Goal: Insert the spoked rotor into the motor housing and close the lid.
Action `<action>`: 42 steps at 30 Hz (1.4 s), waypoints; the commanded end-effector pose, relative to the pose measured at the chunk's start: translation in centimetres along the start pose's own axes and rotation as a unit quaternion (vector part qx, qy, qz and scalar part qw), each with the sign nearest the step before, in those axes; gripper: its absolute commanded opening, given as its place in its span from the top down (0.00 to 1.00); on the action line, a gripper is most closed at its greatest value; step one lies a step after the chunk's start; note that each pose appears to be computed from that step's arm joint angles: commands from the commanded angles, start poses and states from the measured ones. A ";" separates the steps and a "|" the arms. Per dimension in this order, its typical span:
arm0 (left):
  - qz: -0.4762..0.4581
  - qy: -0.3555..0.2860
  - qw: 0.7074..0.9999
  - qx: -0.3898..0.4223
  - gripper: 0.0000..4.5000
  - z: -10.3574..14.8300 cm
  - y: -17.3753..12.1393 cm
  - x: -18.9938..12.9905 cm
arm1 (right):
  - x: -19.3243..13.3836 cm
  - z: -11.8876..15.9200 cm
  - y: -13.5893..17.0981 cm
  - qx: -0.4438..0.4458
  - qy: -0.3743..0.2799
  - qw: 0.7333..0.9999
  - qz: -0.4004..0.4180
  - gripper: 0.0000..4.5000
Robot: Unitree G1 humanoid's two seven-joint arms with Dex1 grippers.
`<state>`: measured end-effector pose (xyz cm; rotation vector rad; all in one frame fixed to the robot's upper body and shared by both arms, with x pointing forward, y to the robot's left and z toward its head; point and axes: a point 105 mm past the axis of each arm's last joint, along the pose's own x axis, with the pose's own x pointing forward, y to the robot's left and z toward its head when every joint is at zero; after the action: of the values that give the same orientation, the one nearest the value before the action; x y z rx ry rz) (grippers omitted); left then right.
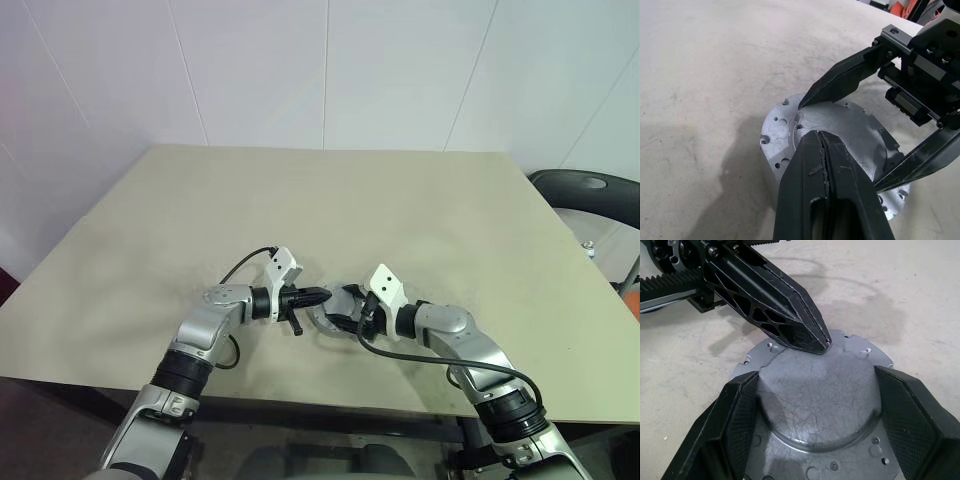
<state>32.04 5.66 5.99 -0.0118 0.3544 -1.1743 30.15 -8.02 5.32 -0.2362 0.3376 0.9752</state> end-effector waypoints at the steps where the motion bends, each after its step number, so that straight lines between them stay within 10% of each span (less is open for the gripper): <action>1: -0.008 0.049 0.999 -0.018 1.00 -2.6 -0.5 0.4 | -0.2 -3.1 -0.7 0.022 0.063 0.997 -0.026 0.29; 6: -0.007 0.044 0.999 -0.020 1.00 -2.4 -0.5 0.3 | -0.2 -3.2 0.1 0.030 0.067 0.997 0.003 0.01; 15: -0.007 0.040 0.999 -0.022 1.00 -2.2 -0.5 0.3 | -0.5 -2.0 -0.6 0.058 0.041 0.997 -0.011 0.01; 24: -0.007 0.036 0.999 -0.021 1.00 -1.8 -0.2 0.3 | -3.9 7.2 -5.4 0.088 -0.090 0.992 -0.017 0.01; 42: 0.002 0.034 0.999 -0.025 1.00 -1.8 -0.1 0.1 | -2.9 4.5 -5.7 0.088 -0.049 0.994 -0.052 0.01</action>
<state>32.20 5.54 6.04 -0.0240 0.3609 -1.1726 33.80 -11.74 9.97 -0.0316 0.3579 0.8526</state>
